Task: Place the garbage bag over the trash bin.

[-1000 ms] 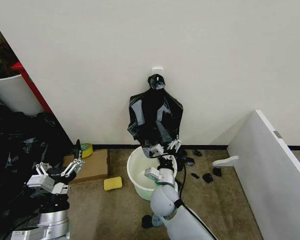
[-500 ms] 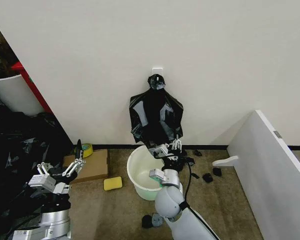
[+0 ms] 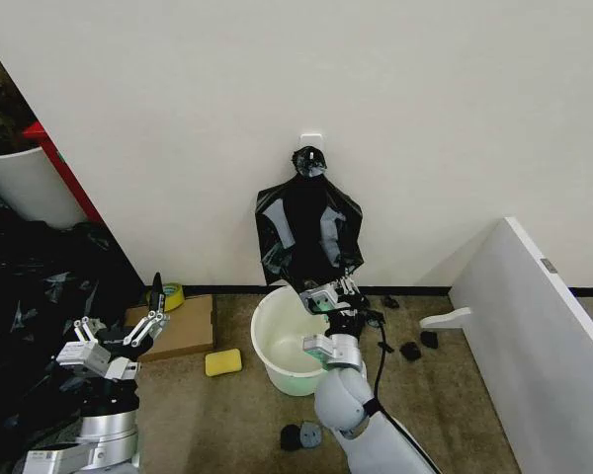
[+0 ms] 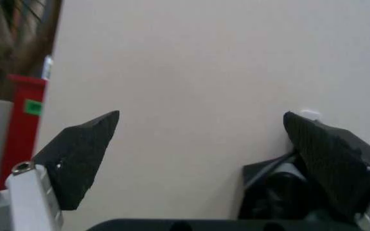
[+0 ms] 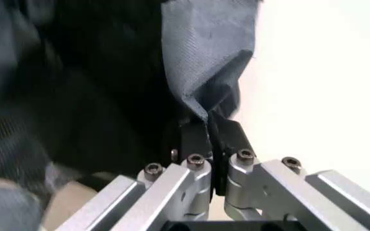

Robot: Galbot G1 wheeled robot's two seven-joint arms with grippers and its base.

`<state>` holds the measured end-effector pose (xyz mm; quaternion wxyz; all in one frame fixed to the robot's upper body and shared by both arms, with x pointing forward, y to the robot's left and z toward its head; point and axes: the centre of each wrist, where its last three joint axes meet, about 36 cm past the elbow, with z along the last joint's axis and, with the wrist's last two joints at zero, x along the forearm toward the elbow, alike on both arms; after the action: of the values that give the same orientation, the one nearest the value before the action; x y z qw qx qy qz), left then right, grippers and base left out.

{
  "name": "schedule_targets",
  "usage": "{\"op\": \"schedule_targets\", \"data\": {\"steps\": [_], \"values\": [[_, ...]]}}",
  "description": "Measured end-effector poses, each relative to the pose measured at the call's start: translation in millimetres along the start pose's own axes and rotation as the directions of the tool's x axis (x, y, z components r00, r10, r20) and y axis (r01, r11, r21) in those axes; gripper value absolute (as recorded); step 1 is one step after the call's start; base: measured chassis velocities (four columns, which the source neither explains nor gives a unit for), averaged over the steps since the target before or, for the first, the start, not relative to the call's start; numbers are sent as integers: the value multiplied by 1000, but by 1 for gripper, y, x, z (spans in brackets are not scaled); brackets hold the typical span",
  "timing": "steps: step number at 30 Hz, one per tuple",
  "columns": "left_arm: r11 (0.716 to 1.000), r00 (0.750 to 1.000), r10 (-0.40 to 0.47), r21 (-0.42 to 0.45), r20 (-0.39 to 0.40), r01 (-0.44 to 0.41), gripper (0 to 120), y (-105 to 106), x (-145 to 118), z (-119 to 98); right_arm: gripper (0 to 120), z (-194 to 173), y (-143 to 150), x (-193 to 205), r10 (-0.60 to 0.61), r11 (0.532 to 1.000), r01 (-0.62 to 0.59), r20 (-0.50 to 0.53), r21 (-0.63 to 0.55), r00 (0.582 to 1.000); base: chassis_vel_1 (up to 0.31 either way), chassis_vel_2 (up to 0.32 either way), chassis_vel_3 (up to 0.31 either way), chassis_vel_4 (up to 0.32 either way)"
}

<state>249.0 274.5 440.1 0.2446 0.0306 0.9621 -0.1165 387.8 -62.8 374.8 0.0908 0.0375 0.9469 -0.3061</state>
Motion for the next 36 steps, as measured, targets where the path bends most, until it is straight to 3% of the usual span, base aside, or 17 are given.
{"op": "schedule_targets", "data": {"steps": [4, 6, 8, 10, 11, 14, 17, 23, 24, 27, 32, 36], "values": [[995, 997, 80, 68, -21, -78, 100, 3, -12, -6, 0, -8, -10, -1, -31, 990, 35, 31, -140, 999, 0, 0, 0, 0], [978, 982, 185, 109, -47, -179, 100, 10, -26, -11, 0, -15, -17, -2, -51, 964, 59, 39, -258, 998, 0, 0, 0, 0], [951, 951, 297, 124, -92, -285, 100, 24, -44, -10, 0, -22, -24, -3, -64, 928, 79, 52, -363, 997, 0, 0, 0, 0], [930, 923, 363, 106, -126, -351, 100, 40, -61, -4, 0, -24, -28, -4, -64, 905, 88, 70, -416, 995, 0, 0, 0, 0], [930, 923, 363, 106, -126, -351, 100, 40, -61, -4, 0, -24, -28, -4, -64, 905, 88, 70, -416, 995, 0, 0, 0, 0], [899, 882, 434, 31, -182, -436, 100, 72, -91, 5, 0, -29, -27, -8, -70, 874, 118, 117, -472, 991, 0, 0, 0, 0], [884, 863, 457, 0, -213, -468, 100, 83, -95, 5, 0, -36, -16, -12, -94, 852, 163, 161, -497, 983, 0, 0, 0, 0], [763, 735, 602, -46, -311, -645, 100, 110, -126, 20, 0, -53, -1, -19, -105, 804, 218, 229, -554, 968, 0, 0, 0, 0], [763, 735, 602, -46, -311, -645, 100, 110, -126, 20, 0, -53, -1, -19, -105, 804, 218, 229, -554, 968, 0, 0, 0, 0], [734, 703, 618, -62, -353, -676, 100, 123, -140, 38, 0, -52, 1, -20, -107, 793, 232, 245, -564, 964, 0, 0, 0, 0], [727, 699, 618, -78, -359, -682, 100, 127, -159, 58, 0, -50, 3, -22, -112, 793, 239, 251, -561, 961, 0, 0, 0, 0], [697, 680, 638, -105, -361, -710, 100, 121, -185, 77, 0, -48, 2, -26, -113, 798, 239, 253, -553, 961, 0, 0, 0, 0]]}}
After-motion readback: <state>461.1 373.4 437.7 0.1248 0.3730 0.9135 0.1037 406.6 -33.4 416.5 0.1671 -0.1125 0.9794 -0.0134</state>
